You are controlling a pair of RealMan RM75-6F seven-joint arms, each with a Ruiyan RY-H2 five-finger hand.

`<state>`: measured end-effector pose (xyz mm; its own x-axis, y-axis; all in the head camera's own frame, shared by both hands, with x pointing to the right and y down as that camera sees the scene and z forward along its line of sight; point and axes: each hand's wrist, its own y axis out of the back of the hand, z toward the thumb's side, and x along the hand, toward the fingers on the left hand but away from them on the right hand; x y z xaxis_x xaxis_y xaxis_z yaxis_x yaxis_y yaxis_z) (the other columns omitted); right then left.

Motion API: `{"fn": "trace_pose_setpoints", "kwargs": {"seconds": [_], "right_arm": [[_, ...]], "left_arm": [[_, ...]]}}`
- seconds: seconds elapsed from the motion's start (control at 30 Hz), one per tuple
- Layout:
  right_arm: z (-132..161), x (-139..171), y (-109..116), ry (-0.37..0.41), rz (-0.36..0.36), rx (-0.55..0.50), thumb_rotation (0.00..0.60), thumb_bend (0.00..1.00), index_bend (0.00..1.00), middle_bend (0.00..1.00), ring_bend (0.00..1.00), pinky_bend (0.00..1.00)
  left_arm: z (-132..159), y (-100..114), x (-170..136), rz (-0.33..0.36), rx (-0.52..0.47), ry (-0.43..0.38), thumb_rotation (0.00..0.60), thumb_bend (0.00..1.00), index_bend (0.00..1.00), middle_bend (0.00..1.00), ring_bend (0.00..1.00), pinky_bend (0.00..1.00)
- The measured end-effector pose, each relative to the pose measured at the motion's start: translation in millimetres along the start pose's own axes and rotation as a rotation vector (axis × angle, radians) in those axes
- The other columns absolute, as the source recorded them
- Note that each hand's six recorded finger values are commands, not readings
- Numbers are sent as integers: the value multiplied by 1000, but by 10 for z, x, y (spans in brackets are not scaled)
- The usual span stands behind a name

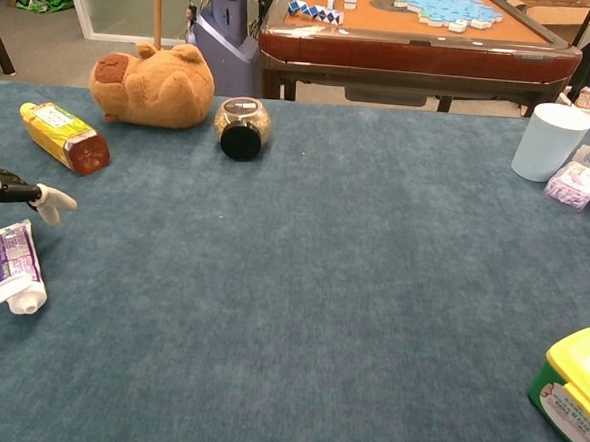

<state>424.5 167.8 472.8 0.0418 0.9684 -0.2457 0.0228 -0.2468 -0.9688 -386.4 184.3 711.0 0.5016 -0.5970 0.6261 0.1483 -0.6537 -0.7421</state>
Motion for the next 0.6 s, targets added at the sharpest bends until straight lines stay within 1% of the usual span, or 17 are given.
{"fn": "trace_pose_setpoints", "kwargs": {"seconds": [0.1, 0.2, 0.47, 0.6], "right_arm": [[-14, 10, 2, -2, -2, -3, 600, 38, 142, 190, 155, 152], [-39, 28, 0, -6, -3, -8, 600, 38, 142, 190, 155, 152], [-134, 87, -8, -27, -4, -14, 600, 38, 142, 190, 155, 152], [-166, 102, -16, -33, -5, -19, 600, 37, 142, 190, 155, 152]], "left_arm": [[4, -16, 71, -6, -19, 11, 600, 126, 128, 237, 204, 131], [-9, -9, 155, -2, -46, 39, 600, 126, 137, 237, 204, 131], [-97, 115, 365, 57, -93, 142, 600, 126, 171, 237, 203, 129], [-153, 143, 427, 66, -113, 198, 600, 128, 225, 237, 204, 127]]}}
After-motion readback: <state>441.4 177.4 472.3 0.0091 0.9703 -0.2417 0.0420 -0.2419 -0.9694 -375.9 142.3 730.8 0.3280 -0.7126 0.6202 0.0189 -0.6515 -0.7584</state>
